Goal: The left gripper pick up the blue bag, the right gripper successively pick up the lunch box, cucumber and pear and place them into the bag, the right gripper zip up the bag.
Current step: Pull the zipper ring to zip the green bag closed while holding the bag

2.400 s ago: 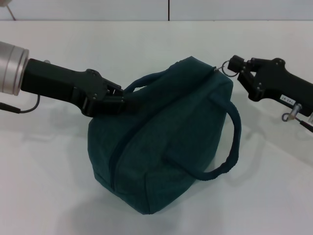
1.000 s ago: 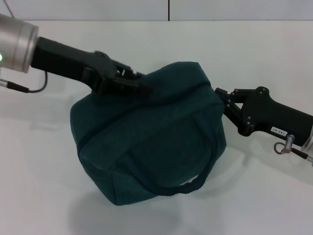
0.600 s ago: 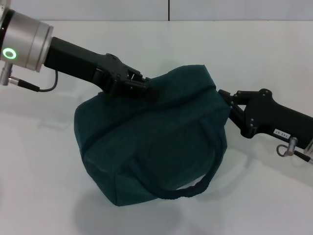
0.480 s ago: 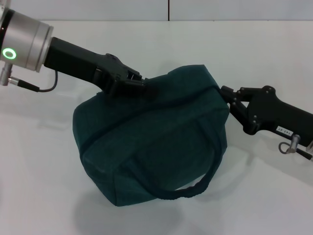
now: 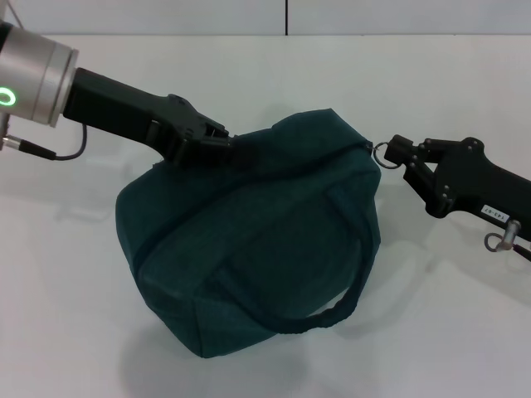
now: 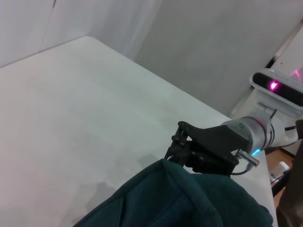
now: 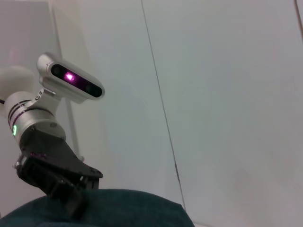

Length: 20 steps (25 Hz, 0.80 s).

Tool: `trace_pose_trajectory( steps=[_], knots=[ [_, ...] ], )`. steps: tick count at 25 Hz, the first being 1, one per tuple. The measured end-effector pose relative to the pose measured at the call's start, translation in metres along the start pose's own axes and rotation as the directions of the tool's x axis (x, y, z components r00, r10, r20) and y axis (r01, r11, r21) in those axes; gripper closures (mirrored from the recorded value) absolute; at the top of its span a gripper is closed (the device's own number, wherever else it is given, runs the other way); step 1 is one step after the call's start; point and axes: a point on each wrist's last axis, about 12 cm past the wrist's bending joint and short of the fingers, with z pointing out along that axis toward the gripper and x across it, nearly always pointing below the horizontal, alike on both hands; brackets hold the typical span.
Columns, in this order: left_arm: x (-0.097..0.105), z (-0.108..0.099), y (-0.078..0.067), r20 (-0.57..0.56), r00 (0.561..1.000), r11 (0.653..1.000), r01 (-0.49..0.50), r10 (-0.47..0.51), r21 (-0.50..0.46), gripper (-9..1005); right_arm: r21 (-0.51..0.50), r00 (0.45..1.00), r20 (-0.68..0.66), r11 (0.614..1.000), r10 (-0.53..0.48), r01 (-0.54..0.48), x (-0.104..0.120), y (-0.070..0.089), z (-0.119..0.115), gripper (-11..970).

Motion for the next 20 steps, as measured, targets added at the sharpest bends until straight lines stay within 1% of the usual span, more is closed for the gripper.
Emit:
trace_pose_trajectory(
  steps=[6, 12, 16, 20],
  knots=[
    [-0.001, -0.001, 0.000, 0.003, 1.000, 1.000, -0.003, 0.003, -0.004, 948, 0.041, 0.999, -0.036, 0.999, 0.000, 0.002, 0.004, -0.005, 0.000, 941],
    [-0.003, -0.001, 0.001, 0.004, 1.000, 1.000, -0.007, 0.007, -0.009, 948, 0.061, 0.997, -0.078, 0.998, -0.021, 0.026, 0.007, -0.009, 0.005, 941],
    [-0.003, -0.002, 0.001, 0.005, 1.000, 1.000, -0.007, 0.007, -0.013, 948, 0.060, 0.996, -0.090, 0.998, -0.026, 0.031, 0.007, -0.011, 0.009, 941],
    [-0.004, -0.002, 0.003, 0.014, 1.000, 1.000, -0.008, 0.008, -0.023, 948, 0.032, 0.994, -0.108, 0.999, -0.031, 0.034, 0.009, -0.007, 0.012, 941]
  ],
)
